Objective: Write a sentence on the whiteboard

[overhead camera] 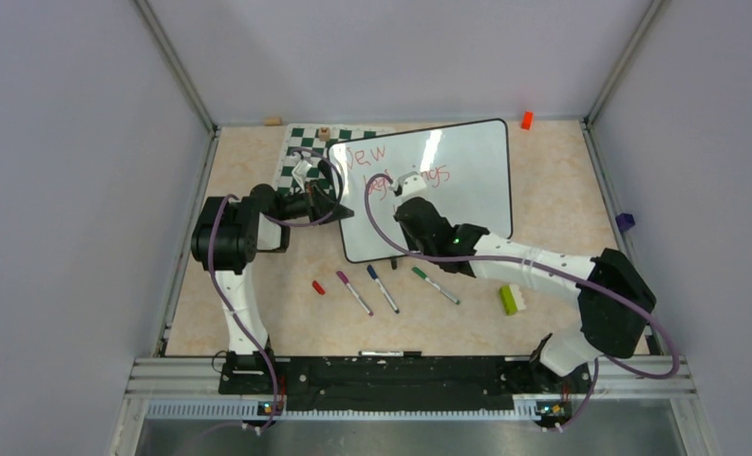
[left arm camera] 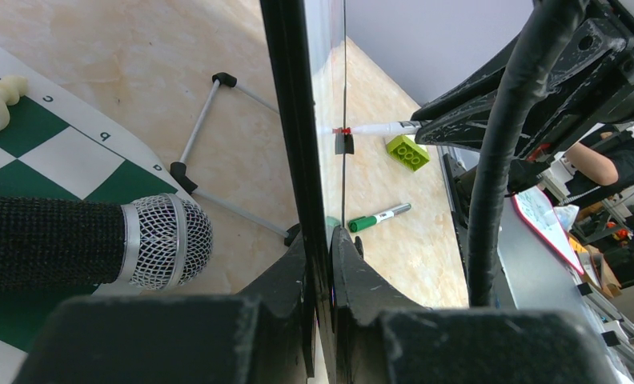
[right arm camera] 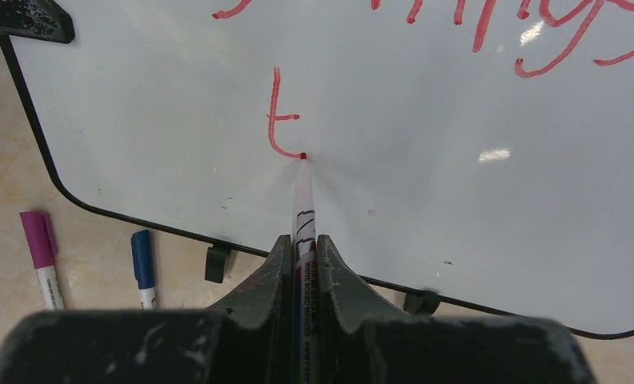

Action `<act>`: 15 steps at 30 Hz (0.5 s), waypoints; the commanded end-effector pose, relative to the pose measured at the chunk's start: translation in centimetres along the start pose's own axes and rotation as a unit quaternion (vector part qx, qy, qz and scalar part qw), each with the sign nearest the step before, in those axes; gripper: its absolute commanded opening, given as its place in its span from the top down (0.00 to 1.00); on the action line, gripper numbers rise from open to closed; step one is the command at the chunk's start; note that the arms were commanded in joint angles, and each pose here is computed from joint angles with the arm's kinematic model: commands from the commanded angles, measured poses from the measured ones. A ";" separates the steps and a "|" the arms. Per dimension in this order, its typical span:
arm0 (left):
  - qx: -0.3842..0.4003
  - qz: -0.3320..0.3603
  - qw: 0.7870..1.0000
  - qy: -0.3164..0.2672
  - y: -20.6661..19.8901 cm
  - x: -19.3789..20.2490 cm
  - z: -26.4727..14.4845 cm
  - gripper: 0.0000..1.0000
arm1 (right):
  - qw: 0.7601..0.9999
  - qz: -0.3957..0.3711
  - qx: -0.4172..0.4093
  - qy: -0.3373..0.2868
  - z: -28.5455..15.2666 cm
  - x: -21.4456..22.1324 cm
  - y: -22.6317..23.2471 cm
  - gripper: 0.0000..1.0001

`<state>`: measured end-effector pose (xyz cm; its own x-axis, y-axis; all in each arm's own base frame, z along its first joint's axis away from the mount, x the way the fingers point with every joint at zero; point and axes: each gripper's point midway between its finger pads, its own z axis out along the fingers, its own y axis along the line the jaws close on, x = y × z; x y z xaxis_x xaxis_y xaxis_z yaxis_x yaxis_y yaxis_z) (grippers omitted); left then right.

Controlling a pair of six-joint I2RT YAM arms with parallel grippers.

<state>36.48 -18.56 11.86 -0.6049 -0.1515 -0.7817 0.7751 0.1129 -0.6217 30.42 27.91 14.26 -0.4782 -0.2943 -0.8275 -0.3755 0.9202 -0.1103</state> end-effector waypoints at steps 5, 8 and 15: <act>0.023 0.129 0.991 0.012 -0.5 0.1 -0.4 1.00 | 0.997 0.035 0.003 -0.070 -3.1 -5.6 -1.3 1.00; 0.023 0.130 0.991 0.012 -0.5 0.1 -0.4 1.00 | 0.997 0.044 0.001 -0.071 -3.2 -5.7 -1.9 1.00; 0.023 0.130 0.991 0.012 -0.5 0.1 -0.4 1.00 | 0.997 0.045 -0.006 -0.061 -2.4 -5.3 -2.0 1.00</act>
<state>36.46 -18.56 11.86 -0.6045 -0.1506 -0.7823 0.7757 0.1123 -0.6210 31.10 26.23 17.63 -0.4475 -0.2257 -0.8653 -0.3348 0.9395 -0.0719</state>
